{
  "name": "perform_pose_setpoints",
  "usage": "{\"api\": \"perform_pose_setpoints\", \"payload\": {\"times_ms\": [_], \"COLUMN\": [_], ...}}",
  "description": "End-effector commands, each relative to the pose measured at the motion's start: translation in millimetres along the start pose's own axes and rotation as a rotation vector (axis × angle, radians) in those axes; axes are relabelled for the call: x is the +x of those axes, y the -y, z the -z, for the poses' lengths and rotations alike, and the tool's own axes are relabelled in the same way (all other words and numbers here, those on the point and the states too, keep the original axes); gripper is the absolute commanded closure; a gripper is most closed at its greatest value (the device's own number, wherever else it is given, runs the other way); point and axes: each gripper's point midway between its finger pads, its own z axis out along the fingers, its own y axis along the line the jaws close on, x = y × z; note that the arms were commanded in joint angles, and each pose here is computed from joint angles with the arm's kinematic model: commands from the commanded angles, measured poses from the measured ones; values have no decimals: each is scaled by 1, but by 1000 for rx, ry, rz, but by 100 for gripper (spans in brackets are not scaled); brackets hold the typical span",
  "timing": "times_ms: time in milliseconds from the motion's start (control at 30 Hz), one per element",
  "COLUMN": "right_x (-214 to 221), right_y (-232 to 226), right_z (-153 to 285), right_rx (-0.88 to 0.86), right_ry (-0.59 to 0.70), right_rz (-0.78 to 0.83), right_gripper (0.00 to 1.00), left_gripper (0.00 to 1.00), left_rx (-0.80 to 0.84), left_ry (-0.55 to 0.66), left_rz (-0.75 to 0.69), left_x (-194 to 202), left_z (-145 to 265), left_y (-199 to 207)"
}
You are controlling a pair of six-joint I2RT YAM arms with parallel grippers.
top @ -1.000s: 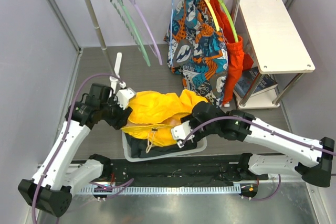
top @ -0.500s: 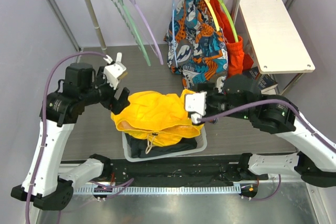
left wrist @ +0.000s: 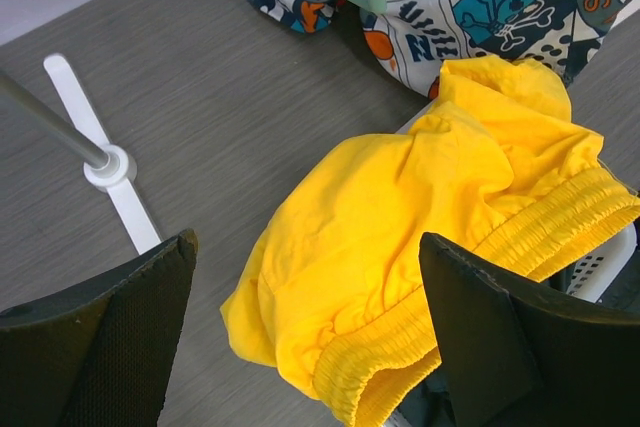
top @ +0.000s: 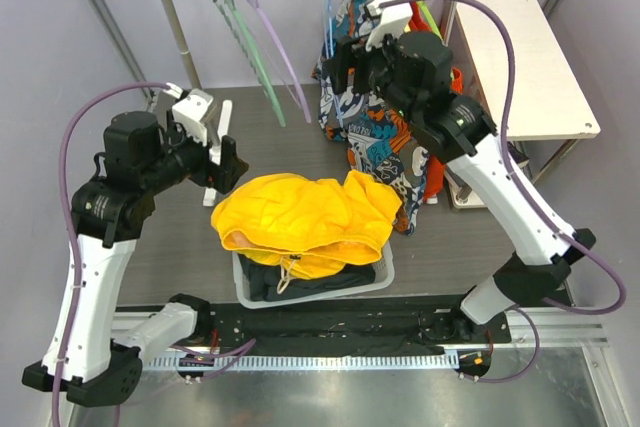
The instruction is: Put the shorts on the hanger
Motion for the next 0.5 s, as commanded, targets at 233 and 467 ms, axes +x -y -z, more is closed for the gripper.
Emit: {"api": "perform_pose_setpoints", "payload": {"times_ms": [233,467], "right_x": [-16,2], "right_y": [26,37], "right_z": [-65,-84], "right_rx": [125,155], "right_ry": [110,80], "right_rz": [-158,-151], "right_gripper": [35,61], "left_gripper": [9,9], "left_rx": [-57,-63], "left_ry": [78,79], "left_rz": [9,9], "left_x": [-7,-2], "left_z": [12,13], "left_y": [-7,-7]}}
